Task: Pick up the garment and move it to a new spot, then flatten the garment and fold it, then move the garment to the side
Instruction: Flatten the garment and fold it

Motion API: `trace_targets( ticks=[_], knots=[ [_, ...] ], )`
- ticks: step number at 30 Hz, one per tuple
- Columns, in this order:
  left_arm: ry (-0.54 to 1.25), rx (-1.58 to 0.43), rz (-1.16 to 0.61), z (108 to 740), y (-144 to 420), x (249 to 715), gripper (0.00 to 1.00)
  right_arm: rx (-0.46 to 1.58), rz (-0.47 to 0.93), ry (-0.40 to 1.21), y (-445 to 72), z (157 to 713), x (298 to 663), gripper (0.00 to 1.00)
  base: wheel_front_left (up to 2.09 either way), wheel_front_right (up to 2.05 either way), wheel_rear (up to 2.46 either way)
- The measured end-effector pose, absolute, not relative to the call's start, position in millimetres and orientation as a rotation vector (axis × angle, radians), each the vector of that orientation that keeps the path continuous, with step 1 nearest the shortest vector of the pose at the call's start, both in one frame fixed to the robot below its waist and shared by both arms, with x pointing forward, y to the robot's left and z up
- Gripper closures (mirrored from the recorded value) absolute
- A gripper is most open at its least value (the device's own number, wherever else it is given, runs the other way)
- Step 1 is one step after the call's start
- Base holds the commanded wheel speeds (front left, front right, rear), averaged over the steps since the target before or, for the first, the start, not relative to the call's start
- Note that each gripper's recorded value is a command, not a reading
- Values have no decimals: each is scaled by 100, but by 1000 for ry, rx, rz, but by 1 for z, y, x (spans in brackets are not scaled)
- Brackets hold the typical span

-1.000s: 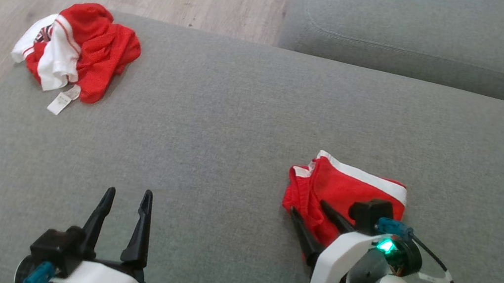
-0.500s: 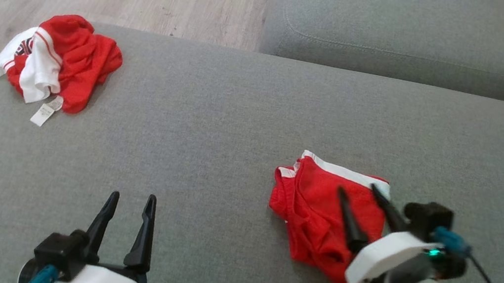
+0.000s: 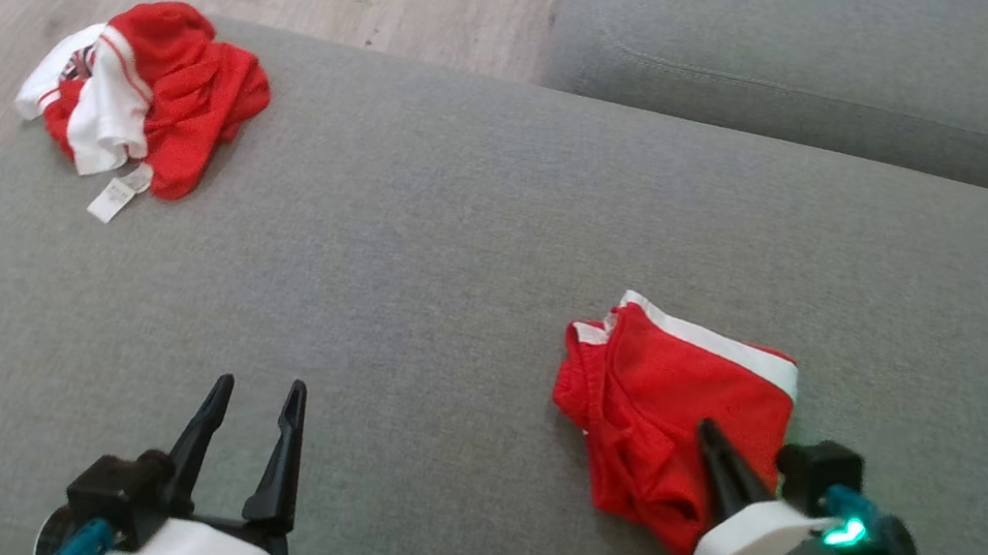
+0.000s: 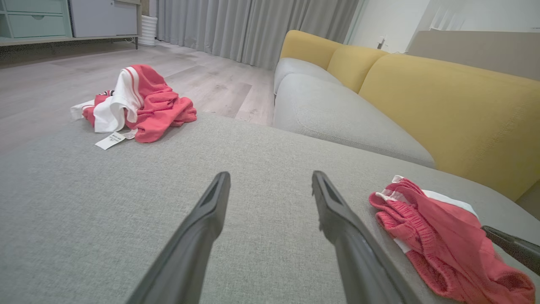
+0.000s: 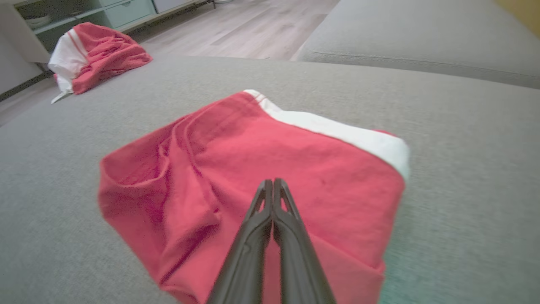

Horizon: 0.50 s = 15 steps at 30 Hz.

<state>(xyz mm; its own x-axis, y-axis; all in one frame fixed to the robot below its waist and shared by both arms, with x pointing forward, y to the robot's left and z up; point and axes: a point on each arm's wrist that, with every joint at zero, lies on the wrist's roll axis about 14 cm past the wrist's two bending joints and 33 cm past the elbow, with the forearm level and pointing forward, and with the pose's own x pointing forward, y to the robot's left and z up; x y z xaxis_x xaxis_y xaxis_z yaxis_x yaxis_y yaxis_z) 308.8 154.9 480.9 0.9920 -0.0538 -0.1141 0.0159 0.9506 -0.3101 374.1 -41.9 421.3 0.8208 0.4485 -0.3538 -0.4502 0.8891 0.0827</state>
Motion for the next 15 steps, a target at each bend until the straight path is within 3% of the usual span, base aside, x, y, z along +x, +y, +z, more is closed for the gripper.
trace_targets(
  ticks=[15],
  knots=[
    [132, -314, 3, 477, 165, 306, 0, 16, 713, 468, 26, 401, 339, 100, 0, 0, 0]
  ],
)
